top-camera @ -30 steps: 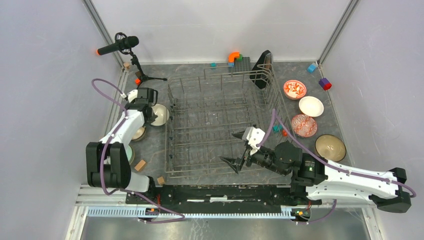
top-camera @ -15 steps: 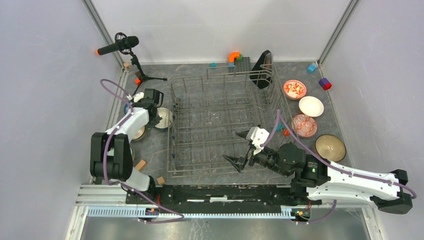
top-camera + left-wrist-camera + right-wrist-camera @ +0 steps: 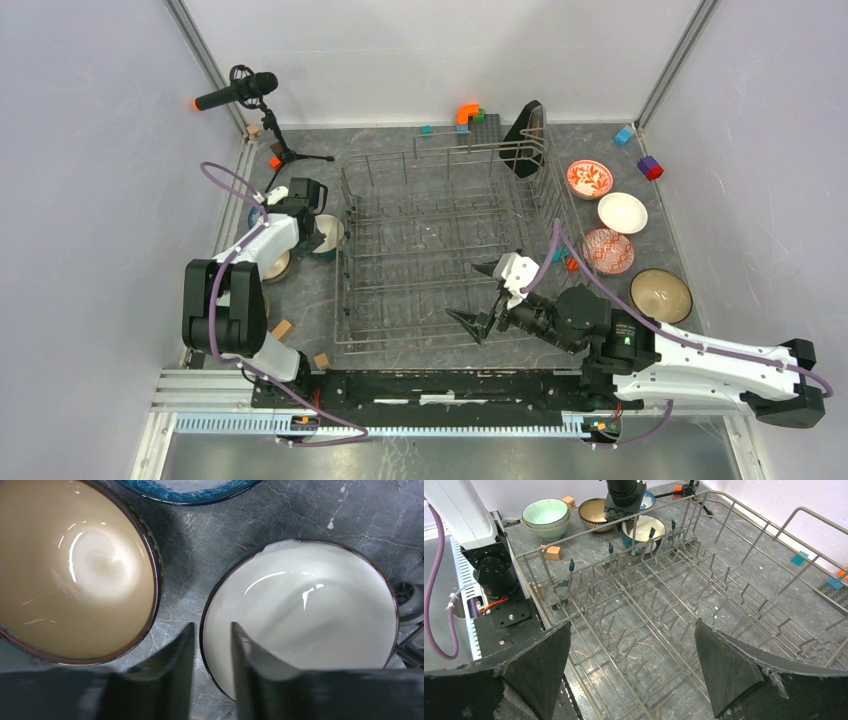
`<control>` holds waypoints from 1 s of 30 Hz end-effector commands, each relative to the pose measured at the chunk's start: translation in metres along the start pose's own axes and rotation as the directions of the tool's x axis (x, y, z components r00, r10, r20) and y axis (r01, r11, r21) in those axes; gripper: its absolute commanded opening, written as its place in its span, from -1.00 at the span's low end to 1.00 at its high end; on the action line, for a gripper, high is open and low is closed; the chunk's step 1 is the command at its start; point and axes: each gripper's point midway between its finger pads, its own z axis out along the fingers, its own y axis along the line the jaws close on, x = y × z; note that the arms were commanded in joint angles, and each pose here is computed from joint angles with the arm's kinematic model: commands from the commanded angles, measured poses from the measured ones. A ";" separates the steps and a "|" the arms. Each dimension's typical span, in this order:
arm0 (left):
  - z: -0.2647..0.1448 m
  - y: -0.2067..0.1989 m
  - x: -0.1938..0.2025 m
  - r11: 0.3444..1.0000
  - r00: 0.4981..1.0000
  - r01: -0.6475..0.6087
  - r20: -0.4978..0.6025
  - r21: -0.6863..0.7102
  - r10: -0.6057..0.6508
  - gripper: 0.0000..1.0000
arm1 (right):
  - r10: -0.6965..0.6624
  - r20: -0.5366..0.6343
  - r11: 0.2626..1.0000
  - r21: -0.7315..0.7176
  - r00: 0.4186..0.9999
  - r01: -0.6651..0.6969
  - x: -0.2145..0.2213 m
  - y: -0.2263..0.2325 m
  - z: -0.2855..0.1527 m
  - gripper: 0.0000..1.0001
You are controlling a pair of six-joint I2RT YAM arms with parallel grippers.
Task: Unload the bowls from the dish rack
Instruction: Place the bowl at the center of the board, then reset both arms
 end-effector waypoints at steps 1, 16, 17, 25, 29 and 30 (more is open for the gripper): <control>0.000 -0.004 -0.005 0.998 0.998 0.059 0.020 0.017 -0.059 -0.10 | 0.005 0.012 1.000 0.017 1.000 -0.005 -0.001 -0.003 -0.001 0.96; -0.130 0.015 -0.073 0.991 0.943 -0.020 0.331 0.135 -0.026 0.96 | -0.024 0.011 0.978 0.205 1.000 0.022 -0.019 -0.038 -0.006 0.96; -0.144 0.010 -0.073 0.985 0.931 -0.056 0.365 0.161 -0.006 0.99 | -0.025 0.004 0.966 0.257 1.000 0.023 -0.022 -0.047 -0.005 0.96; -0.223 -0.025 -0.067 0.928 0.813 -0.292 0.571 0.231 0.113 0.99 | 0.074 -0.051 0.837 0.546 0.996 -0.035 -0.037 -0.111 0.009 0.96; -0.229 -0.031 -0.059 0.893 0.804 -0.335 0.585 0.301 0.105 0.99 | 0.187 0.002 0.789 0.595 0.982 -0.151 -0.030 -0.147 0.007 0.96; -0.230 -0.029 -0.059 0.892 0.799 -0.331 0.594 0.307 0.092 0.99 | 0.201 0.008 0.775 0.611 0.980 -0.164 -0.026 -0.154 0.004 0.96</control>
